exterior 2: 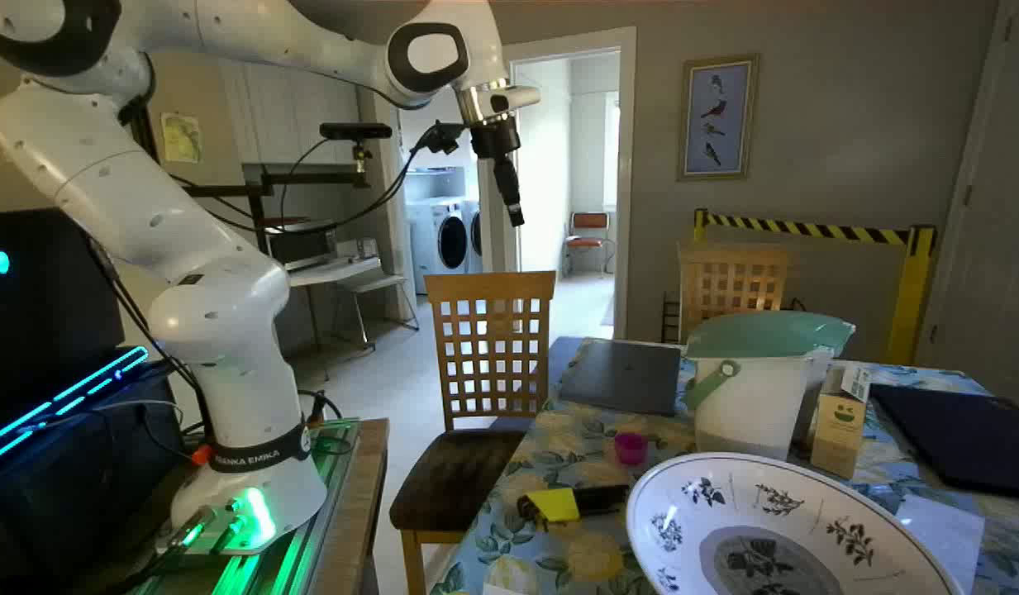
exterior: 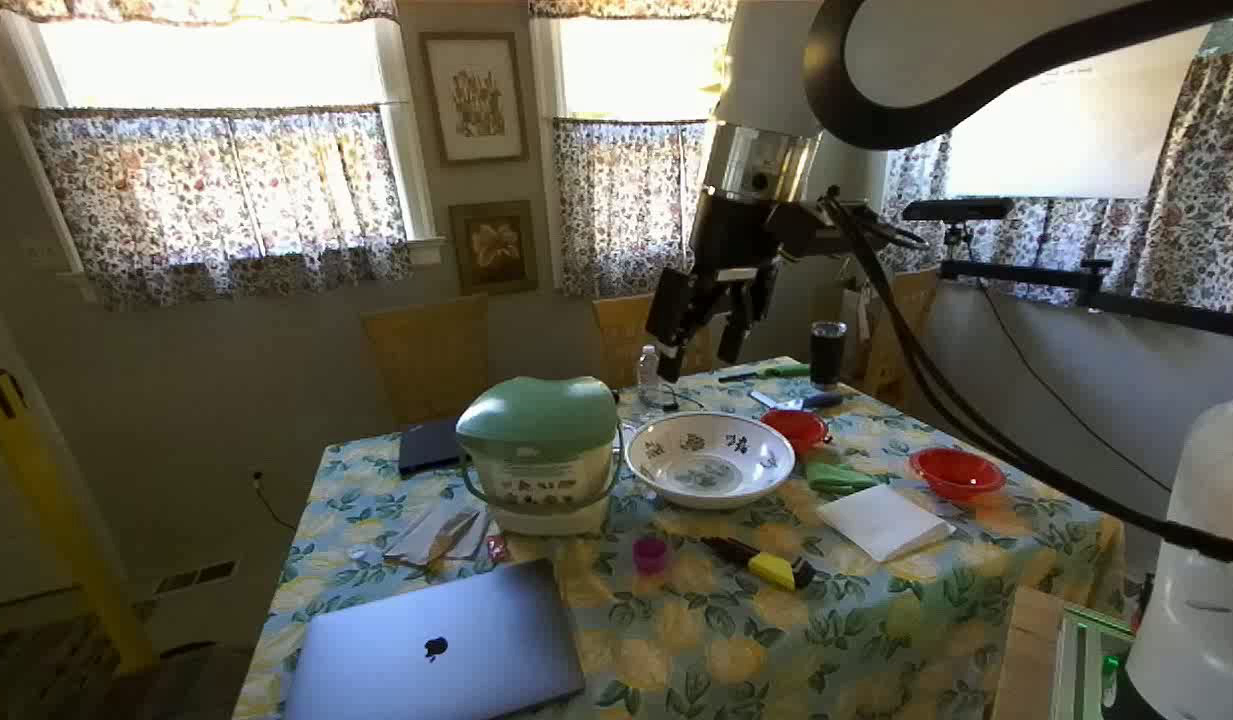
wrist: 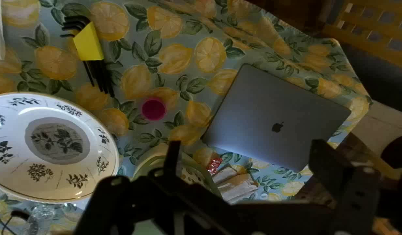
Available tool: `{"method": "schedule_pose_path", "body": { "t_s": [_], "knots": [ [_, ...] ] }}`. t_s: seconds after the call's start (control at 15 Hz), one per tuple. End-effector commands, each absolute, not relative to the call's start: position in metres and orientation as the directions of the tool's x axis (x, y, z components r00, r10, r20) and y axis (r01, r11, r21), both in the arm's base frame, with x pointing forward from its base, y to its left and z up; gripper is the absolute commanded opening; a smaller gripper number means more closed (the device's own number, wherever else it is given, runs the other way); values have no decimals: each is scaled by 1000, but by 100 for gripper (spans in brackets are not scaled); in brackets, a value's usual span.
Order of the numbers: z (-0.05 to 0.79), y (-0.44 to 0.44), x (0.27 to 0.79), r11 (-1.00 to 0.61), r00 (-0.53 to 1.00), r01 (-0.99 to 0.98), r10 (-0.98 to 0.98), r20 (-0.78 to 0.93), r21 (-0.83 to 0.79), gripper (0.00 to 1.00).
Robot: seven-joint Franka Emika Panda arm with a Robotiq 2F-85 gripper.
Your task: Wipe the inside of the bowl with the paper towel
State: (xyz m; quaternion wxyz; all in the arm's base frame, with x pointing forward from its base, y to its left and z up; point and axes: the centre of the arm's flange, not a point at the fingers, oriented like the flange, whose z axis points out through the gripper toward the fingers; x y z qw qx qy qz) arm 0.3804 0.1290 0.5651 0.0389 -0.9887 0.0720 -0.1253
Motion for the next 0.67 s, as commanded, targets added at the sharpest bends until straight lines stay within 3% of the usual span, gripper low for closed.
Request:
{"method": "schedule_pose_path", "body": {
  "t_s": [0.0,0.6],
  "knots": [
    [565,129,380,-987,958,-133,-152,242,-95,100],
    [518,79,358,-952,935,-235,-276,221,-194,100]
  ]
}}
